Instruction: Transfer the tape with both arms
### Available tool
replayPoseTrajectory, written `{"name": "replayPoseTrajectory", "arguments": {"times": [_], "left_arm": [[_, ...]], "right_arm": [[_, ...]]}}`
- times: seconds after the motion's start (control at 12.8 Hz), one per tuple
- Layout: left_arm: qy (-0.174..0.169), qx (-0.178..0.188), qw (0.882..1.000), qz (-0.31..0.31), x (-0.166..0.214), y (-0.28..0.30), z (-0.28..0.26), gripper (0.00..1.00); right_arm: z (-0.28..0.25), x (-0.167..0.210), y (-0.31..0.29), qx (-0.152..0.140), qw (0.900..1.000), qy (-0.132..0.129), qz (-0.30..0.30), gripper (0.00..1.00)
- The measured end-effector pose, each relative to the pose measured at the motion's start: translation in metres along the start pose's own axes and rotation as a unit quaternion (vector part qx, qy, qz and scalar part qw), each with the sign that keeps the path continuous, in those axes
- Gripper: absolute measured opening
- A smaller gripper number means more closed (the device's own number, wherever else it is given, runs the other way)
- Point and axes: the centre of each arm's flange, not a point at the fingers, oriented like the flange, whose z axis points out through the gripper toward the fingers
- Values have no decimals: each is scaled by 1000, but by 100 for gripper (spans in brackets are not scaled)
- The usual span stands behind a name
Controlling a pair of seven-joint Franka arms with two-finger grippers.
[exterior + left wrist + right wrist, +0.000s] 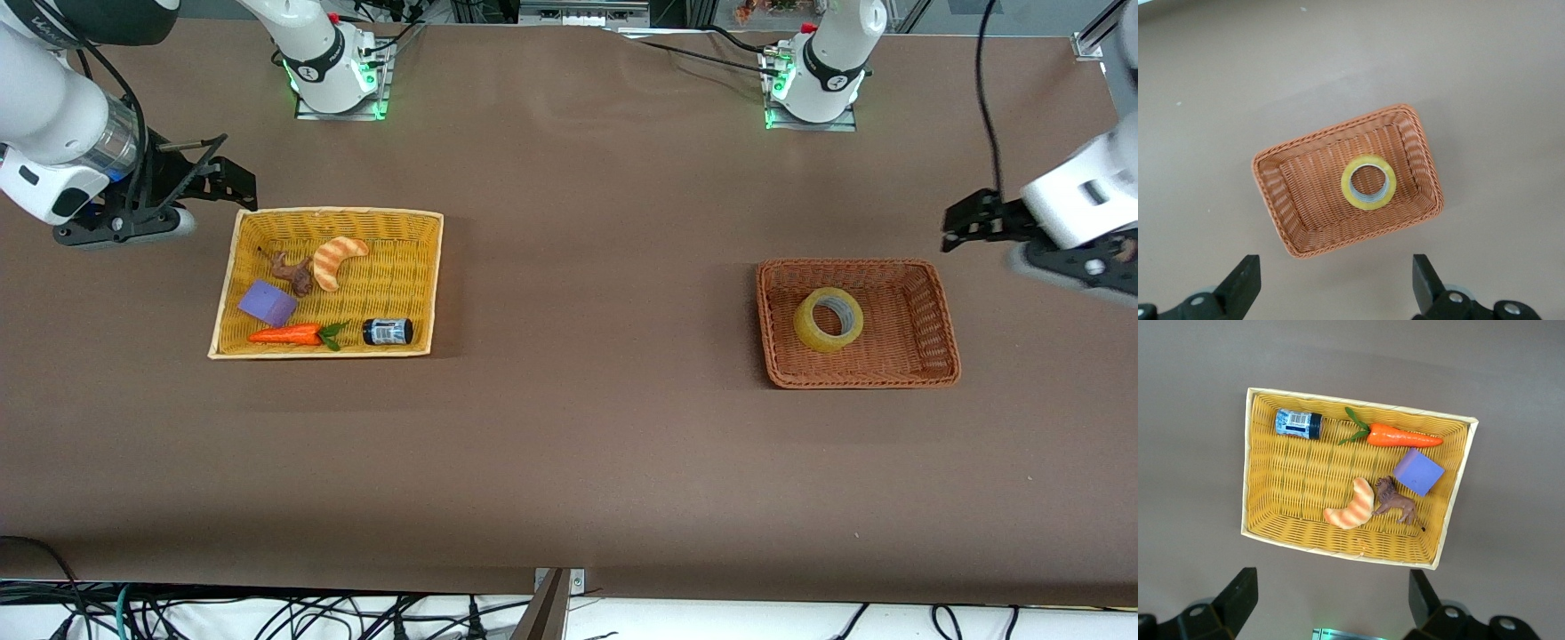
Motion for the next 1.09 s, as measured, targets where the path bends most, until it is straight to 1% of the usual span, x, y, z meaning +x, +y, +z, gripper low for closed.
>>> {"name": "replayPoseTrajectory", "arguments": {"times": [0.16,0.23,0.39,0.62,0.86,1.09], "left_arm": [[7,-25,999,-22,-11,-4,5,100],[13,-27,999,-37,-13,0,14,100],[16,-25,998,-54,-22,11,27,100],[19,-20,998,-55,-33,23,23,100],[17,-20,998,-58,-35,20,22,100],[15,-20,998,-58,-35,20,22,100]], "right_arm": [[0,0,0,0,1000,0,0,100],[0,0,0,0,1000,0,0,100],[0,0,0,0,1000,0,0,100],[0,0,0,0,1000,0,0,100],[-1,0,0,-1,1000,1,-1,100],[-1,0,2,-8,1000,1,-1,100]]}}
